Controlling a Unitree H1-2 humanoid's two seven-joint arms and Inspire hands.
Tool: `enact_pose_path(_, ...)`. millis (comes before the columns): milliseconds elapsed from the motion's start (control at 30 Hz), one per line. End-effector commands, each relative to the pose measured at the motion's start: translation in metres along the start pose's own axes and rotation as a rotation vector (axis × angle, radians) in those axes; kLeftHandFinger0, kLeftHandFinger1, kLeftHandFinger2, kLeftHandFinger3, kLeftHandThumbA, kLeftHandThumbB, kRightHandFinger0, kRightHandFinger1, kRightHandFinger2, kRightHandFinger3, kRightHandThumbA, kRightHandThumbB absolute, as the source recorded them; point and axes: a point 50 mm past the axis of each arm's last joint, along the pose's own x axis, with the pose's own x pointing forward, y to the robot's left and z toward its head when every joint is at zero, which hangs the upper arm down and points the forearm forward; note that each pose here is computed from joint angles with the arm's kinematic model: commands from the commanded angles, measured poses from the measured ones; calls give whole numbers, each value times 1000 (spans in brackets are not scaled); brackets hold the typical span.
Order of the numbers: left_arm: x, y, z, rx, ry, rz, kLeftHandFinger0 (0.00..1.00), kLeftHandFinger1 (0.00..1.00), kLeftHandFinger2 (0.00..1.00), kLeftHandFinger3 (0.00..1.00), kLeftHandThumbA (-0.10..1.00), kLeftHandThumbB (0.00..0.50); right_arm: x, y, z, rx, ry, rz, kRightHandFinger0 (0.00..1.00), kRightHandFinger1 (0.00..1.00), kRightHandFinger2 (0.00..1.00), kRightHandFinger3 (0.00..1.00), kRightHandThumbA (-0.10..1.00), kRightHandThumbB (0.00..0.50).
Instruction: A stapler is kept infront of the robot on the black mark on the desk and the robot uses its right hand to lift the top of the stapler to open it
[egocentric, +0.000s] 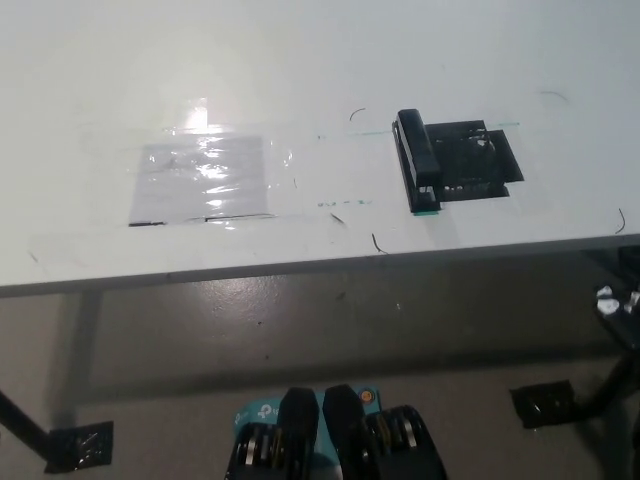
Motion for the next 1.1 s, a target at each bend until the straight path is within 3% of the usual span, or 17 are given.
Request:
enact_pose_path(0,0,7,9,5,-31,-9,867,1000,1000,1000,755,238,0,14,25,53,-23,63,458,560,698,802,481,31)
enact_pose_path(67,1,7,8,4,-33,-16,869,1000,1000,1000,766,215,-1,26,44,69,-65,117,475,582,733,837,481,17)
enact_pose_path(200,-1,9,7,5,-28,-13,871,997,1000,1000,760,210,-2,44,68,110,-86,161,448,542,679,829,469,9)
enact_pose_path(333,-5,10,5,-3,-12,-3,808,936,1000,1000,746,190,-1,57,88,126,-105,209,443,540,671,812,476,6)
enact_pose_path(433,-4,11,3,-3,-8,-5,728,862,1000,1000,735,193,1,69,101,147,-130,260,487,574,732,865,497,4)
enact_pose_path(600,-5,10,5,-11,-10,1,671,790,933,1000,696,195,2,91,108,196,-112,309,537,593,719,849,476,3)
enact_pose_path(633,-4,10,5,-16,-11,3,646,762,910,1000,694,193,1,96,108,217,-87,304,529,575,703,833,469,26)
enact_pose_path(667,-5,11,5,-5,-13,-2,651,777,932,1000,708,195,1,106,106,270,-55,323,546,591,718,846,454,1)
enact_pose_path(800,-4,10,7,-1,-14,-3,671,787,939,1000,718,204,-1,121,101,366,-12,357,559,613,751,891,451,0)
enact_pose_path(967,-3,11,7,-2,-17,0,666,780,937,1000,719,189,0,147,89,595,117,359,608,662,809,940,561,0)
enact_pose_path(1033,-2,11,8,-11,-15,5,654,777,942,1000,702,233,0,159,85,697,174,358,726,786,906,1000,723,0)
enact_pose_path(1067,-2,11,8,-10,-15,6,652,776,938,1000,697,245,0,160,84,708,183,355,727,788,905,1000,773,0)
